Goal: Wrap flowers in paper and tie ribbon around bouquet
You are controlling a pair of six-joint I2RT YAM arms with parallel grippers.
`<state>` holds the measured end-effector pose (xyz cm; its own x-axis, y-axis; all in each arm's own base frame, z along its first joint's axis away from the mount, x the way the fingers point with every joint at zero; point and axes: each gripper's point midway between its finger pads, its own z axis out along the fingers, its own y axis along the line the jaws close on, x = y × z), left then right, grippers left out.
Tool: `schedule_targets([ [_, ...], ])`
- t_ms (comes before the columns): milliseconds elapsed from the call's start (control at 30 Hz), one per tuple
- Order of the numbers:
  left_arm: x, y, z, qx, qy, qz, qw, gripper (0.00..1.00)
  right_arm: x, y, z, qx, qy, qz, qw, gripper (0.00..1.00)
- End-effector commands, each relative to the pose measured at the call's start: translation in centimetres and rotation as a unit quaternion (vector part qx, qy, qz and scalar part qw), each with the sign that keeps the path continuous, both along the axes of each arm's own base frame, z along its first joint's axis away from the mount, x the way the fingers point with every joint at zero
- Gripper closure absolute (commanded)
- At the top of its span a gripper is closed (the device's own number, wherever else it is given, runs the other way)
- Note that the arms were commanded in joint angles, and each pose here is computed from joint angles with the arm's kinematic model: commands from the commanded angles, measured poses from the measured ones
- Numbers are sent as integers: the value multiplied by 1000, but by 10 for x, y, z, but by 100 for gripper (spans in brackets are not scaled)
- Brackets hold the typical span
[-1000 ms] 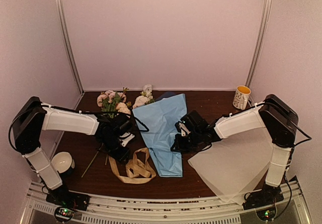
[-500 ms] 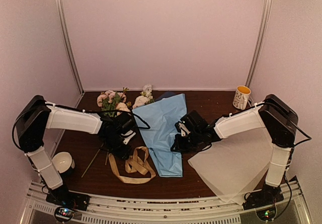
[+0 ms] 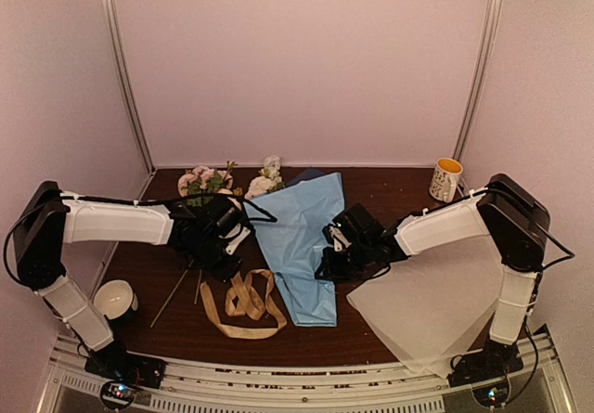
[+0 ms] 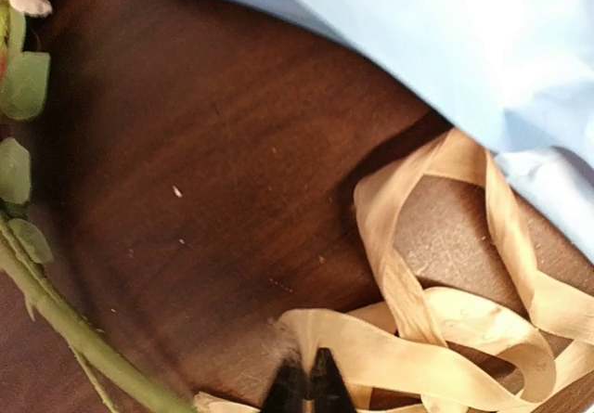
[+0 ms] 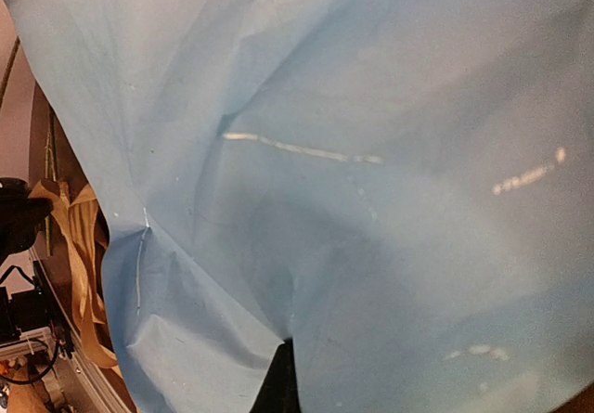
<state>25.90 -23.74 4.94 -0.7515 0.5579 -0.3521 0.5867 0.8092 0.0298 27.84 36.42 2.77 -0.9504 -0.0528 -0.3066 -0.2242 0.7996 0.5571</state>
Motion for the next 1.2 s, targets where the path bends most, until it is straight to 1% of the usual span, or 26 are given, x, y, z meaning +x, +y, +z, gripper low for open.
schedule_targets([
  [0,14,-2,13,-14,-48,-3,999,100,-14,-26,-38,-80,24,3,997,100],
  [100,17,-6,19,-29,-62,-1,998,100,-13,-26,-37,-79,22,3,997,100],
  [200,24,-2,45,-41,-102,13,994,100,-13,-25,-36,-80,22,4,997,100],
  [267,33,16,83,-28,-159,38,986,100,-13,-25,-35,-81,21,6,996,100],
  [333,43,41,142,-15,-235,65,970,100,-12,-25,-34,-81,20,7,996,100],
  [367,46,57,194,-23,-292,84,953,100,-12,-25,-34,-81,20,7,996,100],
  [433,46,83,272,-24,-374,101,921,100,-12,-24,-33,-81,19,8,996,100],
  [467,43,97,314,-24,-418,112,901,100,-12,-24,-33,-81,19,8,996,100],
  [533,35,126,390,-3,-491,135,861,100,-11,-24,-34,-80,18,8,997,100],
  [567,31,141,421,16,-519,151,841,100,-11,-23,-34,-80,19,8,997,100],
  [600,25,159,453,40,-548,177,816,100,-11,-23,-34,-79,18,7,997,100],
  [633,18,180,483,77,-573,205,790,100,-10,-22,-33,-77,18,6,997,100],
  [667,11,196,506,93,-591,240,764,100,-10,-22,-33,-75,18,6,997,100],
  [700,3,209,527,128,-606,254,743,100,-10,-21,-32,-75,17,6,997,100],
  [733,-4,220,545,137,-618,272,724,100,-10,-21,-31,-74,17,6,997,100],
  [767,-11,227,559,143,-628,283,711,100,-10,-21,-30,-73,16,6,997,100],
  [833,-21,237,583,138,-642,297,693,100,-9,-21,-29,-73,14,6,997,100],
  [933,-33,247,602,128,-654,306,680,100,-9,-22,-28,-75,13,8,997,100],
  [967,-34,246,605,117,-660,299,679,100,-10,-22,-28,-75,13,9,997,100],
  [1000,-30,232,606,89,-673,259,686,100,-10,-22,-29,-75,13,9,997,100],
  [1033,-23,211,599,58,-674,207,707,100,-10,-22,-29,-75,13,9,997,100],
  [1100,-6,150,563,-10,-643,71,762,100,-10,-22,-30,-75,14,10,997,100],
  [1133,-1,111,530,-45,-604,-13,796,100,-10,-21,-31,-75,15,9,997,100],
  [1167,0,73,498,-85,-560,-89,819,100,-10,-21,-30,-74,15,9,997,100],
])
